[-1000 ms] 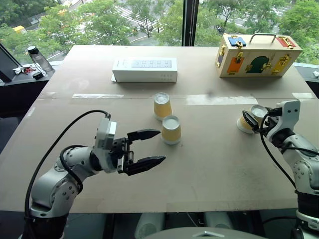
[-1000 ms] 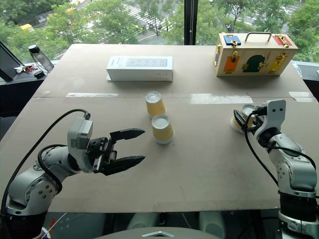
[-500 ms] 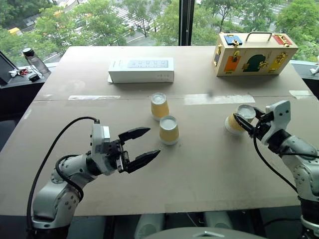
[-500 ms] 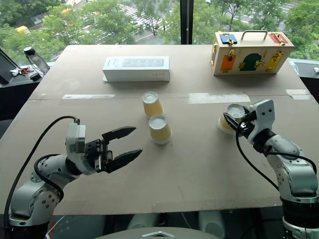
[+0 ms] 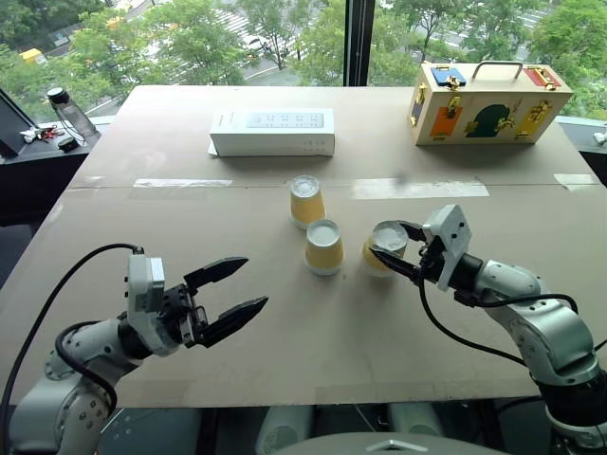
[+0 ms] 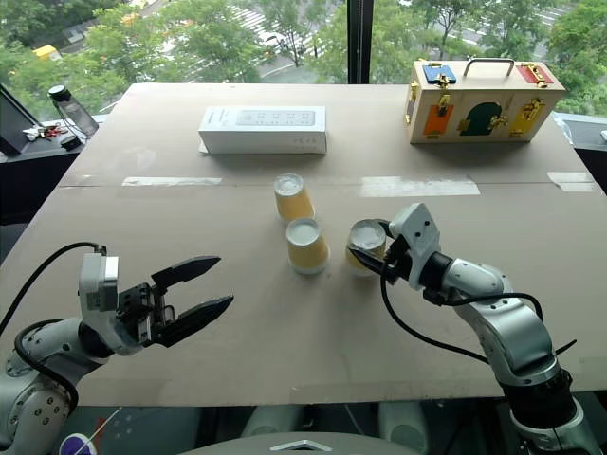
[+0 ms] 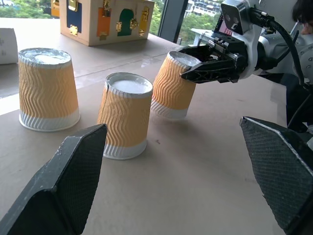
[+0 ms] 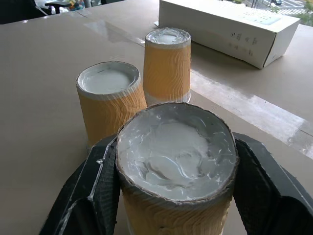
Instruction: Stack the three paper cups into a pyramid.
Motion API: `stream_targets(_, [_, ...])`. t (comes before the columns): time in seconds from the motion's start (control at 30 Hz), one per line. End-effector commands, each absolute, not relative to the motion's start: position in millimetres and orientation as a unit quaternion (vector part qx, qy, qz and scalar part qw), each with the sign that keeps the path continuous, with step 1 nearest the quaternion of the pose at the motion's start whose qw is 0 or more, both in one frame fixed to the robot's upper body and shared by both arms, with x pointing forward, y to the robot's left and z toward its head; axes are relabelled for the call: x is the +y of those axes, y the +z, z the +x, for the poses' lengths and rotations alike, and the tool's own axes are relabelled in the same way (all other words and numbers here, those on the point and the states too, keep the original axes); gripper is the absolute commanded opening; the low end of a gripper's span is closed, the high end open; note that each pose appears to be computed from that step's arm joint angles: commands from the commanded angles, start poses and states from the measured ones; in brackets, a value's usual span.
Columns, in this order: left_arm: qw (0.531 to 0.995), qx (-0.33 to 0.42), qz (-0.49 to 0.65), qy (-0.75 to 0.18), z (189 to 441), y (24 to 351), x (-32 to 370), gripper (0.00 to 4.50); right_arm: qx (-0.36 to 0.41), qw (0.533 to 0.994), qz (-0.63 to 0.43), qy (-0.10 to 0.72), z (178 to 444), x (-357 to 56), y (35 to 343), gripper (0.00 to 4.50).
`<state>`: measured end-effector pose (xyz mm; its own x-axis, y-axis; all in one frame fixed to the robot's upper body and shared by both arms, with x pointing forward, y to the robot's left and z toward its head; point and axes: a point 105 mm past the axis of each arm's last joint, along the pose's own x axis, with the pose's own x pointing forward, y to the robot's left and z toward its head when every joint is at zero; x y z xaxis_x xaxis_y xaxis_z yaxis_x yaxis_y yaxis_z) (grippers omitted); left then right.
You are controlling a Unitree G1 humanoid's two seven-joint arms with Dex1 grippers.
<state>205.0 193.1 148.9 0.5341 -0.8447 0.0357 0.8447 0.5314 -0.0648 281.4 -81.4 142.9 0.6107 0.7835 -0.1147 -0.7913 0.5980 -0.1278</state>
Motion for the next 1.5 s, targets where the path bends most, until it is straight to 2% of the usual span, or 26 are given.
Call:
stream_targets(0.03, [0.871,-0.012,-0.025,-0.490,201,162,186,4.50,-0.002,0.885,-0.089,0.456,281,-70,149,2.39])
stream_targets(0.5, [0.878,-0.004,-0.032,-0.477,198,162,186,4.50,0.012,0.875,-0.099,0.473,286,-54,139,2.39])
stream_targets(0.63, [0.887,-0.006,-0.040,-0.459,201,162,193,4.50,0.019,0.875,-0.098,0.473,288,-53,136,4.29])
stream_targets(0.67, [0.893,-0.009,-0.047,-0.447,205,163,196,4.50,0.018,0.874,-0.097,0.475,288,-53,136,4.45])
stream_targets(0.83, [0.921,-0.020,-0.061,-0.384,226,167,213,4.50,-0.040,0.872,-0.094,0.479,283,-59,158,4.45])
stream_targets(0.9, [0.934,-0.016,-0.056,-0.354,239,164,223,4.50,-0.082,0.867,-0.082,0.485,274,-65,176,4.45])
stream_targets(1.03, [0.952,0.012,-0.028,-0.304,272,162,234,4.50,-0.118,0.857,-0.075,0.496,258,-83,192,4.45])
stream_targets(1.2, [0.933,0.039,-0.010,-0.359,298,161,217,4.50,-0.129,0.852,-0.080,0.502,238,-103,202,4.45])
stream_targets(1.5, [0.908,0.037,0.006,-0.416,343,158,193,4.50,-0.120,0.856,-0.120,0.487,202,-127,210,4.45])
